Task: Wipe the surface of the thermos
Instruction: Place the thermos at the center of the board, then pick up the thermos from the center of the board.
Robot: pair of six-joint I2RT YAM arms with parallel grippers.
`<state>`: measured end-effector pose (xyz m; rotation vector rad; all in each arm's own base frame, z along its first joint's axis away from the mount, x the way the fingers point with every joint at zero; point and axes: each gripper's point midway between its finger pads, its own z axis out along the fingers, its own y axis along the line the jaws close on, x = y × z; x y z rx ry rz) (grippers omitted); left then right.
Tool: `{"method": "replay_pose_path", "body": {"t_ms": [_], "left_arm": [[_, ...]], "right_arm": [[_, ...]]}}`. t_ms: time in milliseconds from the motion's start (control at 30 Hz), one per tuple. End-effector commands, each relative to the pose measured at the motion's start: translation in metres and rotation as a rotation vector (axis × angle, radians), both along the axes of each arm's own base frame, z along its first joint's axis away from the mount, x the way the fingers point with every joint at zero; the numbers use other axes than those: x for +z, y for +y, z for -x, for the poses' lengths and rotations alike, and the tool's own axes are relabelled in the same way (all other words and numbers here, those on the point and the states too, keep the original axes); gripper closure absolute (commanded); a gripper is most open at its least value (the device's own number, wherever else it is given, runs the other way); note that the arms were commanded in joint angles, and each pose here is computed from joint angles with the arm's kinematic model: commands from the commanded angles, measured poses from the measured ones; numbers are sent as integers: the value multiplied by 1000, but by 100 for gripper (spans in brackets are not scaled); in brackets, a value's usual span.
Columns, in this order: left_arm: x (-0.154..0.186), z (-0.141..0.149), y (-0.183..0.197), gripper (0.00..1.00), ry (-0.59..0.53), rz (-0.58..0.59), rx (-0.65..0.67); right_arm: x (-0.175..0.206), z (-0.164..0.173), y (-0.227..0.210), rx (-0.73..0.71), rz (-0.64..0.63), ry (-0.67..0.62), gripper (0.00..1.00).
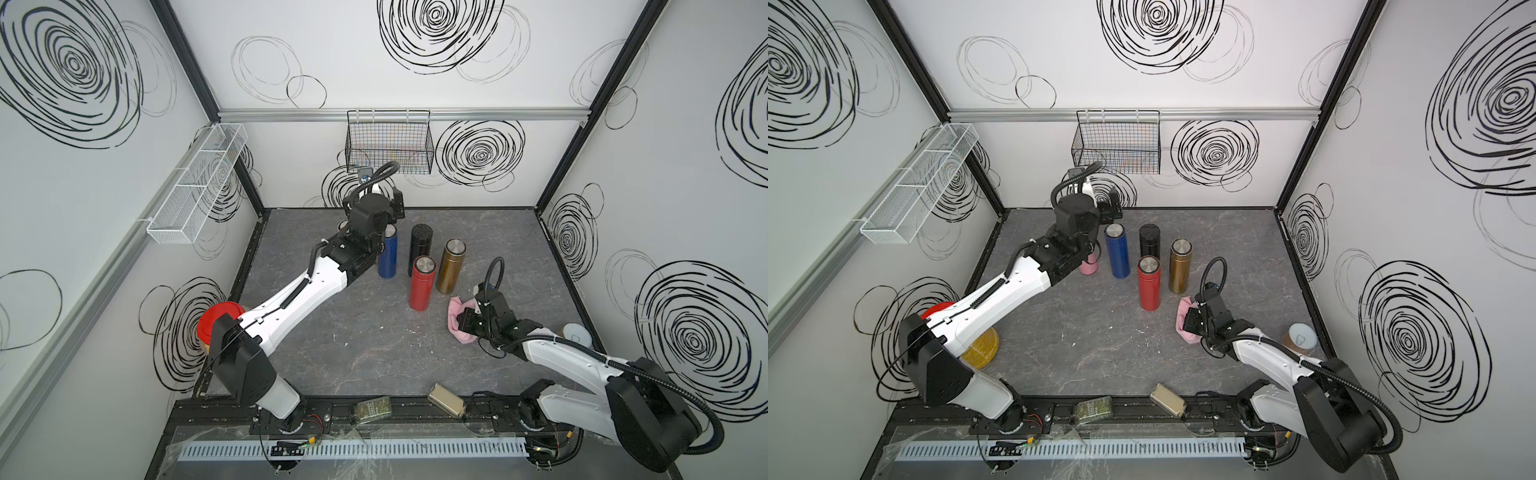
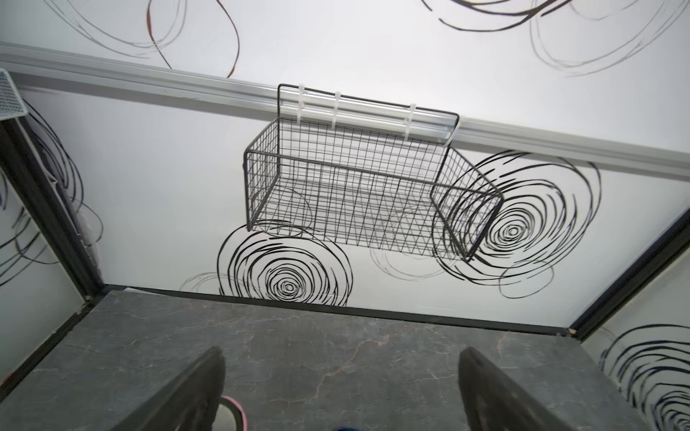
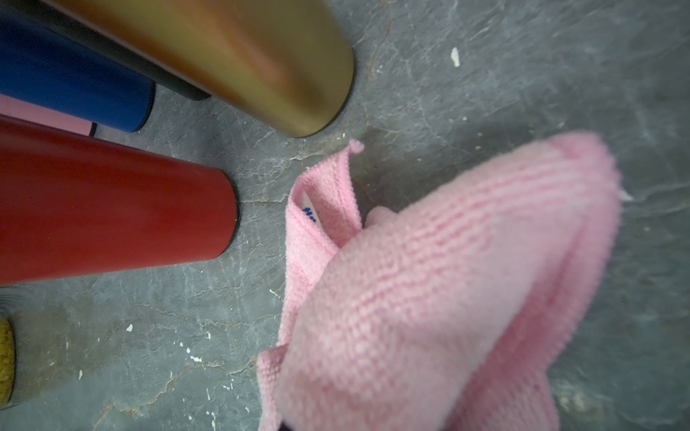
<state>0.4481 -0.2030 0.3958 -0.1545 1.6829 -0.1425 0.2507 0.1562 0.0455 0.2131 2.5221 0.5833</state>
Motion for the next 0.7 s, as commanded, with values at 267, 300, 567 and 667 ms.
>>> {"method": "replay_pose_path", "body": {"t_ms": [267, 300, 567, 667], "left_arm": [[-80, -25, -19, 1, 248, -16, -52], [-83, -27, -20, 1, 251, -11, -59], [-112, -39, -25, 4, 286, -19, -69], [-123, -42, -26, 8, 305, -12, -76]], "right_arm": [[5, -5, 5, 1, -29, -7, 100], [4, -4, 4, -1, -28, -5, 100], [5, -5, 1, -8, -25, -7, 100], [5, -5, 1, -10, -22, -4, 100]]}}
